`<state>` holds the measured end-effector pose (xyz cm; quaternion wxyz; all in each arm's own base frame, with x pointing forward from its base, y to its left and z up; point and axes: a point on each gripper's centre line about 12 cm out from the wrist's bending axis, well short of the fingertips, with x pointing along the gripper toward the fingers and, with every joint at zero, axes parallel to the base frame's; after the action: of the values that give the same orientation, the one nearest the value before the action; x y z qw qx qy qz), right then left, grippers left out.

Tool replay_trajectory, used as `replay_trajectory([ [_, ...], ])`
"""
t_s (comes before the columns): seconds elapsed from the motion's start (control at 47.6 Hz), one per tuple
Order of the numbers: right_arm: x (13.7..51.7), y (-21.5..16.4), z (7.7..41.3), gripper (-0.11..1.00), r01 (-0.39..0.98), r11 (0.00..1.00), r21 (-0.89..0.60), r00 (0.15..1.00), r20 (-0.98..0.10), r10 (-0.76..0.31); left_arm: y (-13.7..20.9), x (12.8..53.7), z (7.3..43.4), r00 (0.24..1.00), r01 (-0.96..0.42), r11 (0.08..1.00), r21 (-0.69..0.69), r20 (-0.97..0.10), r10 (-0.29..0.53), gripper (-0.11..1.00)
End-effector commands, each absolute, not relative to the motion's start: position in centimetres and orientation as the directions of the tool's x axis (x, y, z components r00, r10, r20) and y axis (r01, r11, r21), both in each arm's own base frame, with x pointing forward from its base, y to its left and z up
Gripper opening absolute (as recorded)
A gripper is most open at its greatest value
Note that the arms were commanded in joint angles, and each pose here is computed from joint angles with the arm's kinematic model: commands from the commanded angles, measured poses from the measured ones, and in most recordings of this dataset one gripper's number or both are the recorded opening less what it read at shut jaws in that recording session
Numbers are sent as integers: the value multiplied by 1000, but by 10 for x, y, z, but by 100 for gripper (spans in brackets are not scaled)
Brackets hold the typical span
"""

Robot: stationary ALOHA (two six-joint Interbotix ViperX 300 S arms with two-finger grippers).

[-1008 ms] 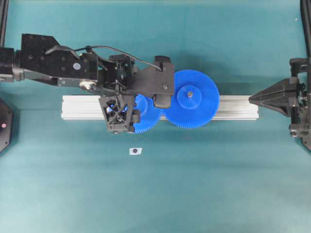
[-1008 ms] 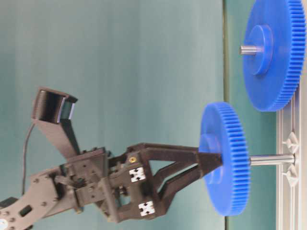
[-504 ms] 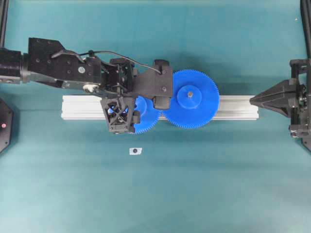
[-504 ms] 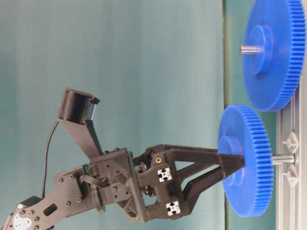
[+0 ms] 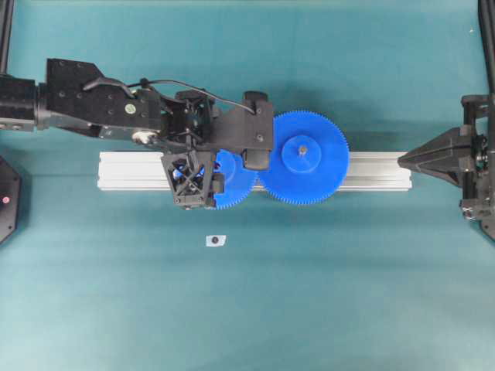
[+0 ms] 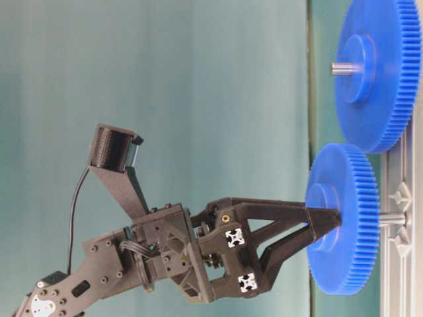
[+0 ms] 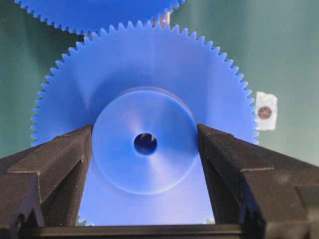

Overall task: Insert the small gear onto the shaft.
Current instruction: 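Align the small gear's bore with the left shaft tip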

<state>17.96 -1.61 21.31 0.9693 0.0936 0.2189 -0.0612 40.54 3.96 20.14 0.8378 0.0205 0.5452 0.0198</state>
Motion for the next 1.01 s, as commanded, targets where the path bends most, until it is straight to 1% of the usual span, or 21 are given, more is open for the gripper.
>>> replay_trajectory([
  [0.0, 184, -17, 223, 2, 163, 973, 166, 907, -414, -81, 45, 405, 206, 420, -24, 998, 60, -905, 65, 69],
  [0.504, 184, -17, 224, 2, 161, 973, 166, 908, -412, -80, 63, 397, 208, 416, -57, 996, 65, -906, 83, 69],
  [0.693, 184, -17, 224, 2, 161, 973, 166, 908, -412, -80, 62, 395, 209, 416, -55, 996, 66, -906, 83, 69],
  [0.987, 183, -17, 222, 2, 162, 973, 166, 906, -415, -80, 61, 386, 207, 387, -52, 997, 64, -919, 79, 69],
])
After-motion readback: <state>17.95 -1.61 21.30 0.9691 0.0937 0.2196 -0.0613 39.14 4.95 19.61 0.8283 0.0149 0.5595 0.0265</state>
